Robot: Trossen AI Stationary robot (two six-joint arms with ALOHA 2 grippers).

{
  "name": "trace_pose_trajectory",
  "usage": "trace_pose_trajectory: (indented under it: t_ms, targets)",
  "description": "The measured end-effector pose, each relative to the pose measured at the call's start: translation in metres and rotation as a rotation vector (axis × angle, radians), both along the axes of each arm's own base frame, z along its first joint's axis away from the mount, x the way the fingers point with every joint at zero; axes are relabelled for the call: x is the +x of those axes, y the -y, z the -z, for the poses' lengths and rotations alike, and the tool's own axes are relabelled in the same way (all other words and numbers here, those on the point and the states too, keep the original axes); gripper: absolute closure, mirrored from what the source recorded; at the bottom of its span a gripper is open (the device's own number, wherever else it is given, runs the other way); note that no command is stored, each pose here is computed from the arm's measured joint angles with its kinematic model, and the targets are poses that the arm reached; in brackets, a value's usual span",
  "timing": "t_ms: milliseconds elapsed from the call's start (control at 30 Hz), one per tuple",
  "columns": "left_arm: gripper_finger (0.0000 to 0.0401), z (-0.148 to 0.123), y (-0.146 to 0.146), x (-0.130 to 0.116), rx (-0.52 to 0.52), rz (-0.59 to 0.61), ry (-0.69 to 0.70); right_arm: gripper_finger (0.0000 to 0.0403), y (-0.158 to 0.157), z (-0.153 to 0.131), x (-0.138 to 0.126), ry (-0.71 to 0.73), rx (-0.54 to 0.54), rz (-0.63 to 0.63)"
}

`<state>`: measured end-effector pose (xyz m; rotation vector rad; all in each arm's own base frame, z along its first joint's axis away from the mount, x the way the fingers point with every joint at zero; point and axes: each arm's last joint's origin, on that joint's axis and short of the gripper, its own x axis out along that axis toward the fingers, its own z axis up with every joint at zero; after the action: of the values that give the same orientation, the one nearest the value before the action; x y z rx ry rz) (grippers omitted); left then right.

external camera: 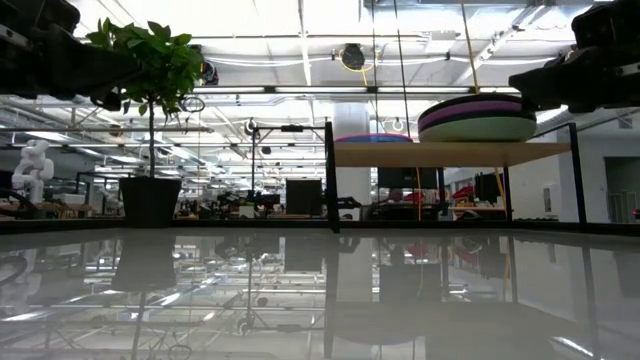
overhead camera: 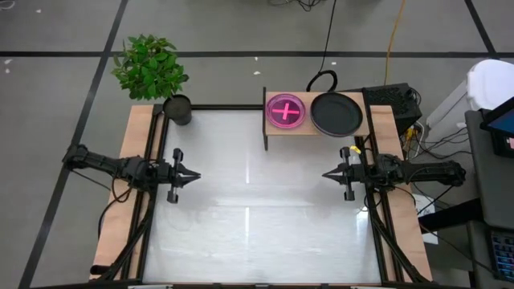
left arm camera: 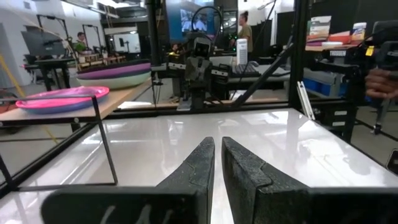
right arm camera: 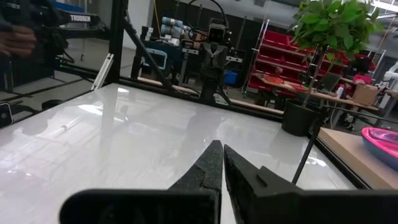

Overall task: Place and stack plates onto a shelf
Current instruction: Return to Home Position

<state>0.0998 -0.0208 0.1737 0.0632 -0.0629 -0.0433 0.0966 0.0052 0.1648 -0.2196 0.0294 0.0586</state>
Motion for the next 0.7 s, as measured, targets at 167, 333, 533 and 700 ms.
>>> trace_pose_trajectory:
  t_ms: [167,333,533,700]
  targets:
    - [0.0374,0.0002,-0.0028,0.0007,0.016,-0.006,-0.001,0.0403,0.0,-0.0009,0.0,0.01,-0.006,0.0]
    - [0.0395,-0.0002,-0.0049,0.0013,0.009,0.029,0.004,0.0403,0.0,-0.0055,0.0001,0.057,0.004,0.0]
    - [0.0396,-0.0001,-0.0065,0.0016,0.008,0.039,0.002,0.0403,0.0,-0.0093,-0.0001,0.096,0.01,0.0]
    - [0.0397,0.0014,-0.0083,0.0019,0.024,0.021,-0.012,0.0403,0.0,-0.0098,-0.0001,0.101,0.01,0.0]
